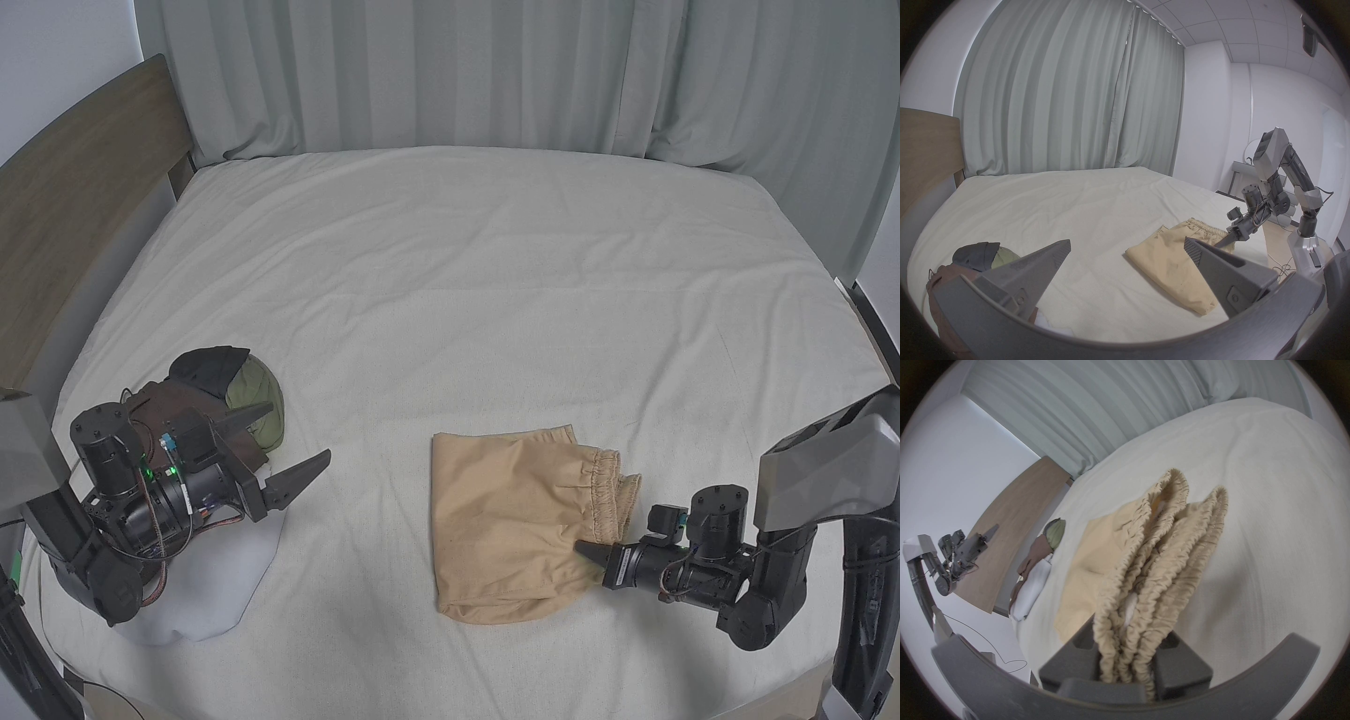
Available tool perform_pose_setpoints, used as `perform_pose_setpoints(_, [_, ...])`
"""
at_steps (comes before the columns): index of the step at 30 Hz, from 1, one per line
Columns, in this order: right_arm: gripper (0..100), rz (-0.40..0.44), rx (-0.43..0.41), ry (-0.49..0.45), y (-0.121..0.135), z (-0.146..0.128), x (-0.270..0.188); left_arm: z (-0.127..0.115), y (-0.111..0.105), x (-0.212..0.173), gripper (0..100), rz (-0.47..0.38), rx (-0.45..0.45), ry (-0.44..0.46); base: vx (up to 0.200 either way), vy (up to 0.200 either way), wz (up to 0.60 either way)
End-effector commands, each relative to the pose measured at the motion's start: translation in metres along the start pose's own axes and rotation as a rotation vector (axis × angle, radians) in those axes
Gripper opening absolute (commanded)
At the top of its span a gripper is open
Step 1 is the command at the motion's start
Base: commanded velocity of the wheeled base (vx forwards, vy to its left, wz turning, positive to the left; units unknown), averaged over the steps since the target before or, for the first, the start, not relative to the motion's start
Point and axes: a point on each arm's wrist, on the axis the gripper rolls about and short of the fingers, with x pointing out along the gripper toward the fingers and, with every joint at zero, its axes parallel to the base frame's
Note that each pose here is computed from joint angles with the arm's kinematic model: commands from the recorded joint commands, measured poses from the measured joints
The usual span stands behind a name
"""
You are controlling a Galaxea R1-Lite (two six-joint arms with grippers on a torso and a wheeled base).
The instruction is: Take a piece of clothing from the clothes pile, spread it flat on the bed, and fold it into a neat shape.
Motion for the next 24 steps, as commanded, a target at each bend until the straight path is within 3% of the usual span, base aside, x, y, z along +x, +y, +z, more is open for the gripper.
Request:
perform_pose_setpoints(1, [0,0.058,-0.027,-0.044,0.018,0.013,-0.010,0.000,0.001,-0.001,100,0.003,0.001,-0.001,0.000,0.000,0.00])
perform_pose_setpoints(24, [0,0.248,-0.085,-0.127,0.048,0.044,-0.033,0.004,-0.001,-0.005,100,0.002,0.007,-0.009,0.000,0.000,0.00])
